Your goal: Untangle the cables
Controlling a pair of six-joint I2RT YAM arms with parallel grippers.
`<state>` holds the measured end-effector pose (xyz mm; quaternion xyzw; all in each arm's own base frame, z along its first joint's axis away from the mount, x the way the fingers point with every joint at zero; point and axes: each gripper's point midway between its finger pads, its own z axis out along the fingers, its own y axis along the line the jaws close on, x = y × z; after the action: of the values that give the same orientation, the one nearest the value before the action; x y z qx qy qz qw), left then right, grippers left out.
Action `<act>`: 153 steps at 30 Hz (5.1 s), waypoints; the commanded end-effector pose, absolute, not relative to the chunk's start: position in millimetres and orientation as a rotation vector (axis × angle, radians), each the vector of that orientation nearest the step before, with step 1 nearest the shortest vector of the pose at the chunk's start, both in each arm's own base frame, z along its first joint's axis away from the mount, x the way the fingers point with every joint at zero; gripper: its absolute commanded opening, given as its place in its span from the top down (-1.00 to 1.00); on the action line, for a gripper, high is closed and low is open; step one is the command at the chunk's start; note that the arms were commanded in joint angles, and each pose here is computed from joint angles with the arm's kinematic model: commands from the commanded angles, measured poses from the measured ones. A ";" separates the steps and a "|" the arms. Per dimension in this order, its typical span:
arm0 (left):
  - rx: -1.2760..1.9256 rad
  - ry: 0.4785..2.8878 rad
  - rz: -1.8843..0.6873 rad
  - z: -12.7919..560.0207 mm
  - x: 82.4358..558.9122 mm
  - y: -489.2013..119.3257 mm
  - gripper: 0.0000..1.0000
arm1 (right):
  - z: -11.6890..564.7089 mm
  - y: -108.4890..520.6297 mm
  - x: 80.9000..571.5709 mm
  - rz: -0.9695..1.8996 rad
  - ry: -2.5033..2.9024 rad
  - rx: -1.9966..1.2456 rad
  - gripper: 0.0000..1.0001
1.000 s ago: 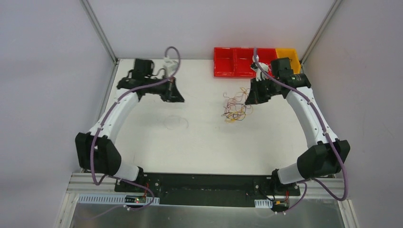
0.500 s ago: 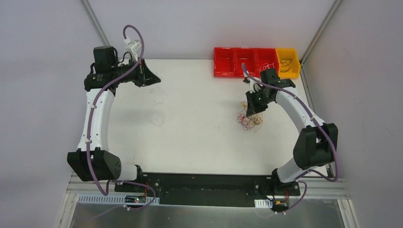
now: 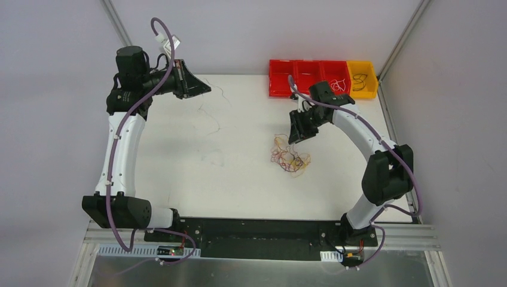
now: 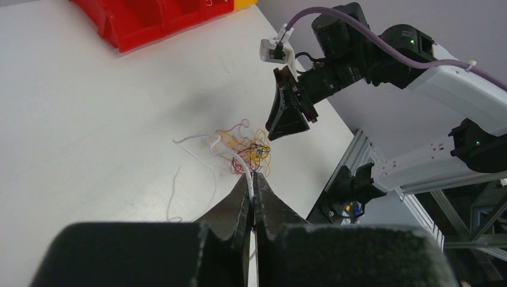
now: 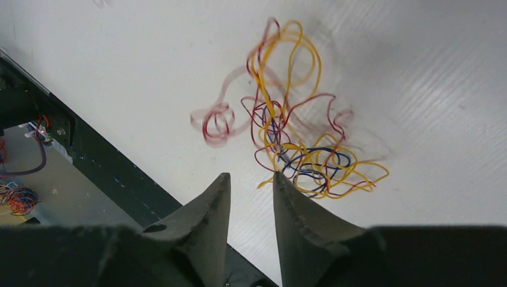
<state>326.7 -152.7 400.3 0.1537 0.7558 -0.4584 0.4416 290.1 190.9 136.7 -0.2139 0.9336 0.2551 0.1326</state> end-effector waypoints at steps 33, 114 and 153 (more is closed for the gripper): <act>-0.263 2.797 -1.150 74.8 274.6 -98.6 1.00 | 119.0 440.0 291.8 0.857 2.022 -1.170 -0.99; -0.108 2.445 -0.883 203.2 315.3 -63.2 -0.98 | 518.6 14.2 540.9 0.159 1.458 -0.139 1.00; -0.149 2.530 -0.852 169.2 315.8 -56.8 -0.99 | 427.0 3.0 655.0 0.064 1.420 -0.153 1.00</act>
<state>318.5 -56.8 174.1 -0.0622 0.9178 -0.3150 0.2337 657.1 2.6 423.6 -0.0695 0.6628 0.0320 0.7448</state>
